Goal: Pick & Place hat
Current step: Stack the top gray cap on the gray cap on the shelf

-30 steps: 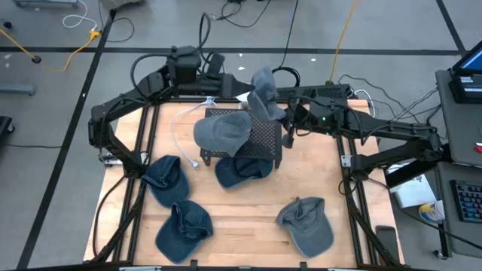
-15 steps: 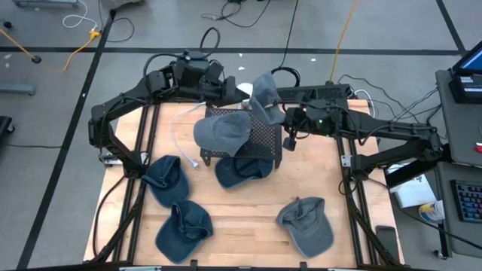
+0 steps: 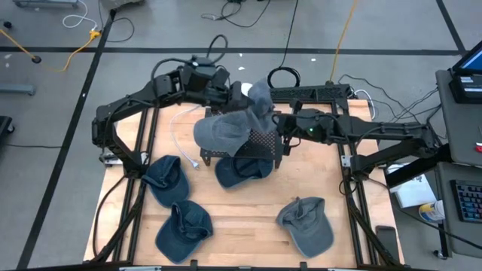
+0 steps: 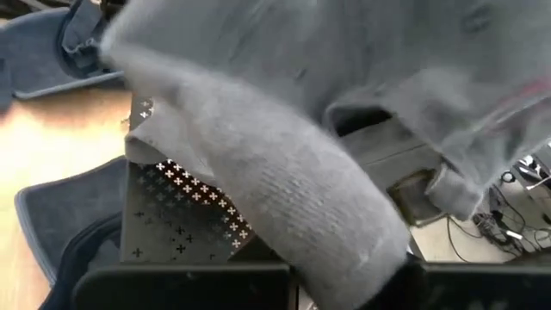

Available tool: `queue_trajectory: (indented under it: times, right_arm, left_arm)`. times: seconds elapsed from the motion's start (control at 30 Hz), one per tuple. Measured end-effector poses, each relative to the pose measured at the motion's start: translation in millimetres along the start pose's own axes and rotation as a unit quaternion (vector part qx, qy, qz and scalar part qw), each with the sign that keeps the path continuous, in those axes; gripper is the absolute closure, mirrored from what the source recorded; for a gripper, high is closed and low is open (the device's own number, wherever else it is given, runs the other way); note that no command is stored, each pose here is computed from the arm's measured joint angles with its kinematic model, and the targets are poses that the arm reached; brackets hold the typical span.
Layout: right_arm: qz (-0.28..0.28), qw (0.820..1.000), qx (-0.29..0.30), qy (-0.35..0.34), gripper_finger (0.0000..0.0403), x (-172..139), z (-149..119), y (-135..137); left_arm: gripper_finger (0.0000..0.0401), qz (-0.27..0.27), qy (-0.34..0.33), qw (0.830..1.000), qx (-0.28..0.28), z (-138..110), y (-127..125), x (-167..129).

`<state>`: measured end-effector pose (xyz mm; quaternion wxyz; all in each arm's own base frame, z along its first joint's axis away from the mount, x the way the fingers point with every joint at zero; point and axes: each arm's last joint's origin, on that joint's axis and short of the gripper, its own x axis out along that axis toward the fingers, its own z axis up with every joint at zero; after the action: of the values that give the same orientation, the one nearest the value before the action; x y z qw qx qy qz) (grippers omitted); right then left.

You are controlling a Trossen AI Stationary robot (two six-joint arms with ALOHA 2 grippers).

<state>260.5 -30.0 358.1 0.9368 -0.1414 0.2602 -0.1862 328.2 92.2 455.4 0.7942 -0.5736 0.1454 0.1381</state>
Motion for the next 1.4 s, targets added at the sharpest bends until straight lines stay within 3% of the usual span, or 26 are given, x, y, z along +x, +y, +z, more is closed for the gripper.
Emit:
queue_trajectory:
  times: [0.23,0.63,0.77,0.93,1.03,1.17,1.4]
  right_arm:
    - [-0.010,1.000,0.000,-0.001,0.0395,-4.0,0.7,-1.0]
    - [0.000,0.999,-0.033,-0.001,0.0395,-4.1,1.3,4.9]
    - [0.003,0.999,-0.039,-0.002,0.0395,-4.6,1.5,6.1]
    - [0.004,0.999,-0.055,0.000,0.0395,-4.6,1.0,6.6]
    - [0.003,0.998,-0.069,-0.001,0.0386,-4.8,1.3,6.6]
    - [-0.007,0.996,-0.085,-0.002,0.0373,-6.5,1.7,5.3]
    - [-0.073,0.989,-0.132,-0.016,0.0381,-17.4,8.3,3.5]
  left_arm:
    - [0.0192,0.047,0.014,0.999,-0.013,-3.7,9.1,-0.6]
    - [0.0200,0.074,-0.016,0.996,-0.052,-3.0,12.3,-0.6]
    - [0.0241,0.075,0.000,0.995,-0.073,-3.4,14.9,6.7]
    - [0.0337,0.075,0.016,0.995,-0.070,-5.3,16.8,16.1]
    - [0.0388,0.054,0.011,0.997,-0.054,-3.7,12.9,16.4]
    - [0.0391,0.001,-0.001,0.999,-0.042,4.2,4.8,14.6]
    - [0.0396,-0.110,-0.009,0.994,-0.021,23.0,-9.5,6.6]
